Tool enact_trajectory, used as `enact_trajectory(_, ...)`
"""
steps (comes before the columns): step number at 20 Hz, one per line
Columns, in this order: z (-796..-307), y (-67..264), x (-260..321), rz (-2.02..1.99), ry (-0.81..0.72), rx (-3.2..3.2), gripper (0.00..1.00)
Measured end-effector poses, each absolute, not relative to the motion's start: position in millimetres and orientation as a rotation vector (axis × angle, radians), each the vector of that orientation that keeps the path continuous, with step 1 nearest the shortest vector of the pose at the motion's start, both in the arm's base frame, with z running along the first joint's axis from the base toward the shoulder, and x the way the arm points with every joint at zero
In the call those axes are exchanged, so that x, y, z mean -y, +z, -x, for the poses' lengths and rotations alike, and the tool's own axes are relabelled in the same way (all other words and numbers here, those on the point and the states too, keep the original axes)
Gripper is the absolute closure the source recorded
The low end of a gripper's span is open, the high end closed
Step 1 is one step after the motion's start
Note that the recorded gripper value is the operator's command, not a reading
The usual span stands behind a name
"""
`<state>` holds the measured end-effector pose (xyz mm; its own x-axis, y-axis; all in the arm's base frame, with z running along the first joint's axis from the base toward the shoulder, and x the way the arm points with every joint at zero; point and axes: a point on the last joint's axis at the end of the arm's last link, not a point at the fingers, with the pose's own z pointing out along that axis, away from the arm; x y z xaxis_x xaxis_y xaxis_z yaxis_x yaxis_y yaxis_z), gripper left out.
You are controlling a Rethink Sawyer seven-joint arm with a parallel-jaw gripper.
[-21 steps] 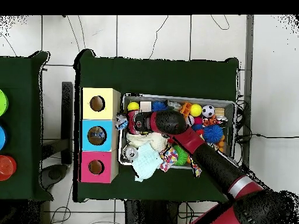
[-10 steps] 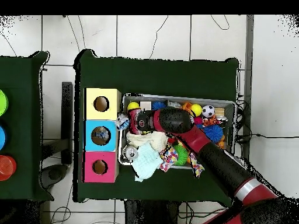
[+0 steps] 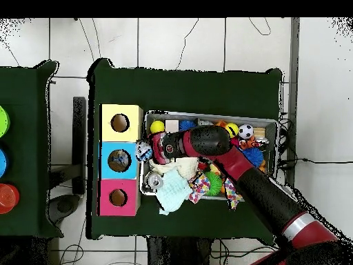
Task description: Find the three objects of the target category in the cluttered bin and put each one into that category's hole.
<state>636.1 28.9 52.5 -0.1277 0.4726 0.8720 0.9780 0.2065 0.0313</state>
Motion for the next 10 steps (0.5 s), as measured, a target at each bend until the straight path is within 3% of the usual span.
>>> enact_trajectory(10, -637.2, 74.6, -25.2, 1.355, -0.815, 1.74, 0.0)
